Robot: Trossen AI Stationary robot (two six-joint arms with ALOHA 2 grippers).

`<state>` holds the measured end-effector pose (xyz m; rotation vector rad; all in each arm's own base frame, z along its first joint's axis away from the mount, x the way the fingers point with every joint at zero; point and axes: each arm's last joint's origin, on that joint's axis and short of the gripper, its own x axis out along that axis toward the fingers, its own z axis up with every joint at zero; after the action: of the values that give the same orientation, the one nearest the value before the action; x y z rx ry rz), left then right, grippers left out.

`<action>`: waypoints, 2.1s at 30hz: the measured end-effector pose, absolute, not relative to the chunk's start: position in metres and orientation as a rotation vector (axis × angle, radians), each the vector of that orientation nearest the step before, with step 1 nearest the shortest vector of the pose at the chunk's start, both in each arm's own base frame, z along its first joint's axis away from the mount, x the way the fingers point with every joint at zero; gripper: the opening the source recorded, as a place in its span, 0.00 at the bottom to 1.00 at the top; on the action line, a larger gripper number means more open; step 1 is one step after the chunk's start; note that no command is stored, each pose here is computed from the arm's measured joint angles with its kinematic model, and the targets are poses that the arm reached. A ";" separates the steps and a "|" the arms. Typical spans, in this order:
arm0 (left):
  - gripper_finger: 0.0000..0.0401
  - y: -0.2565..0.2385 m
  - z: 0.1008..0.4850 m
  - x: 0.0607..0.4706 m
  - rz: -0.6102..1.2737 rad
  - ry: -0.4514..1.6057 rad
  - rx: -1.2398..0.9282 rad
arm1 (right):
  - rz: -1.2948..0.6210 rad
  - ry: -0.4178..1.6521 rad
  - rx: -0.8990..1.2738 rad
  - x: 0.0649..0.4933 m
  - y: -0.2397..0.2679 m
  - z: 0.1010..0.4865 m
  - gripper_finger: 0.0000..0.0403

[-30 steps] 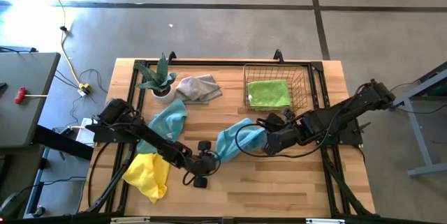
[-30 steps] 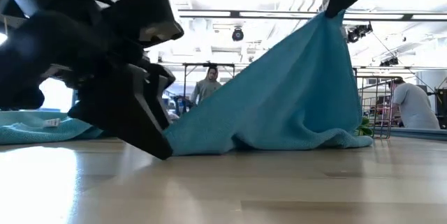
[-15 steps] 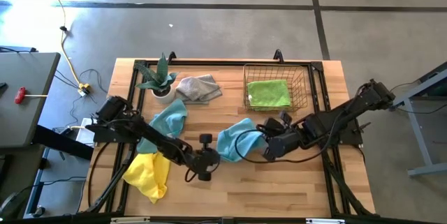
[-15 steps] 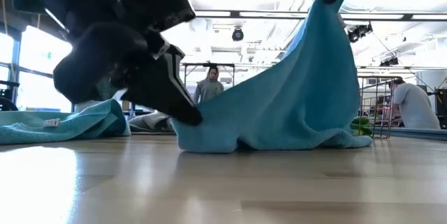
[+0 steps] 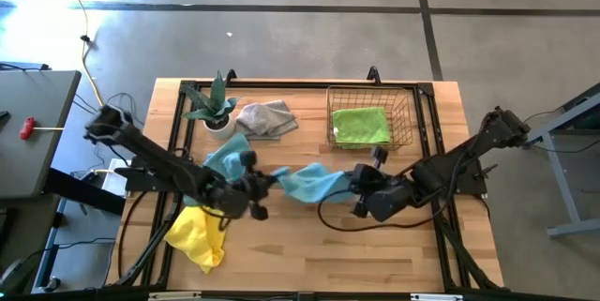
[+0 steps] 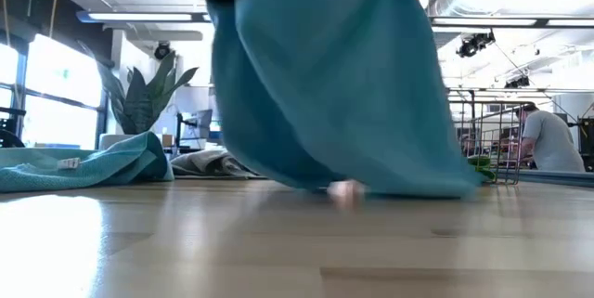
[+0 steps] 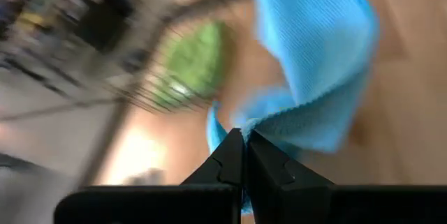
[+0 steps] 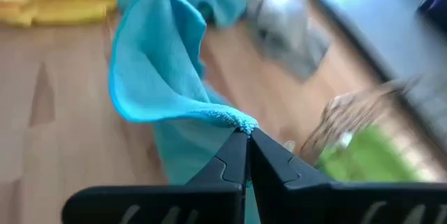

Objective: Fold microfiber towels
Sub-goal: Fold the bottom blue microfiber towel

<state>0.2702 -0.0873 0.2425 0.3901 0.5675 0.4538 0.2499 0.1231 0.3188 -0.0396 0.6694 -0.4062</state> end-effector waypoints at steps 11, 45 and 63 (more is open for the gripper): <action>0.00 -0.069 0.315 0.225 0.407 0.295 0.141 | -0.297 0.537 -0.230 0.251 0.131 0.377 0.00; 0.00 -0.027 0.299 0.218 0.528 0.653 0.681 | -0.499 0.844 -0.507 0.273 0.096 0.347 0.00; 0.00 -0.089 0.248 0.230 0.124 0.756 0.187 | -0.076 1.184 -0.060 0.280 0.146 0.303 0.00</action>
<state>0.2299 -0.0886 0.2484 0.1868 0.7557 0.1240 0.2803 0.1465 0.3028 -0.0603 1.1843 -0.0759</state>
